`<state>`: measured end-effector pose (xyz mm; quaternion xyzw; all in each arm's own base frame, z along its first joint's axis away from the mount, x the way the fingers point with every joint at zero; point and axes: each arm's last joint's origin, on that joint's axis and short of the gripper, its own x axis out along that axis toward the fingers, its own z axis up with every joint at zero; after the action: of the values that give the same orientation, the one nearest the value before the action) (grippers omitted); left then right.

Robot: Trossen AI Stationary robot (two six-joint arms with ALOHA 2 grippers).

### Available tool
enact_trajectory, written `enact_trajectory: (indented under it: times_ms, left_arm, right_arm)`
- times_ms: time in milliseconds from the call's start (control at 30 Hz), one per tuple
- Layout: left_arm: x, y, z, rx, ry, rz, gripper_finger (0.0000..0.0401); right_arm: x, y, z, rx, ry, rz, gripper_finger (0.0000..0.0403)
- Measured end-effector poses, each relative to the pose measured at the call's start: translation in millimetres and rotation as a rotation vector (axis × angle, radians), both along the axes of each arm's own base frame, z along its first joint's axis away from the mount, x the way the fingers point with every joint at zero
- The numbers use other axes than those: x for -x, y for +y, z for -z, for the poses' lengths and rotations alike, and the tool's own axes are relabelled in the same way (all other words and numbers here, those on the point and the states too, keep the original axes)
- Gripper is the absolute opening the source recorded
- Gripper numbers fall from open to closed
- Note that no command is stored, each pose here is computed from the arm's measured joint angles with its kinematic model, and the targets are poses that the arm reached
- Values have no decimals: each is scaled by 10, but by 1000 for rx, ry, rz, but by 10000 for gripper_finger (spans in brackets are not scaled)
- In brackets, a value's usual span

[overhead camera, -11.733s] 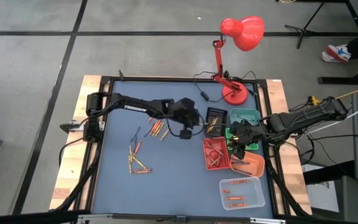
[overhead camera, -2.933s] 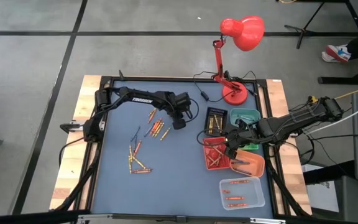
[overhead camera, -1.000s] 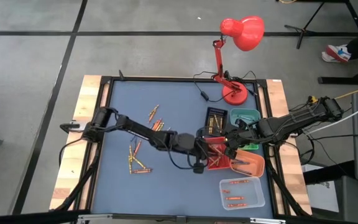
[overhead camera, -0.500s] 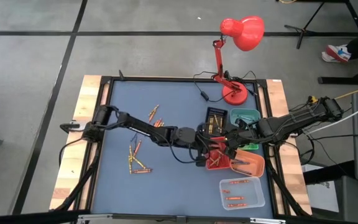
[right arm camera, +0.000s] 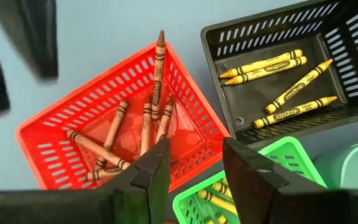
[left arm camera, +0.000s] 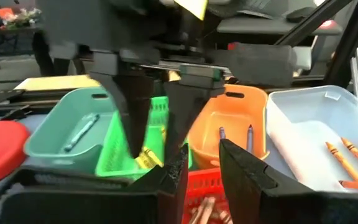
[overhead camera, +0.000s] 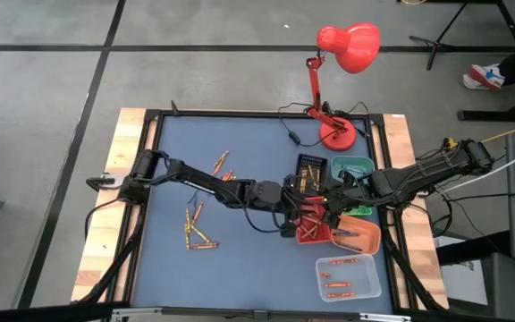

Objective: Sort crayons
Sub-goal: Put the yellow green crayon into the green basket

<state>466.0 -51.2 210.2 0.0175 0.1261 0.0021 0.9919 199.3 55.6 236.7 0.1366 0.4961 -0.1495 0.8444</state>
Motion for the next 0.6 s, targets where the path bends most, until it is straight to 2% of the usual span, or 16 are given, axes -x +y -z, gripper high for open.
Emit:
enact_trajectory:
  times_ms: [167, 367, 600]
  left_arm:
    - [169, 54, -276, 8, 84, -15, 76]
    - [474, 79, -526, 54, 265, -34, 76]
    - [732, 94, -522, 125, 505, -63, 76]
  right_arm:
    - [-1, 0, -2, -1, -1, 0, 145]
    - [-12, 1, -7, -1, -12, 3, 145]
    - [-46, 5, -15, -8, -37, 6, 145]
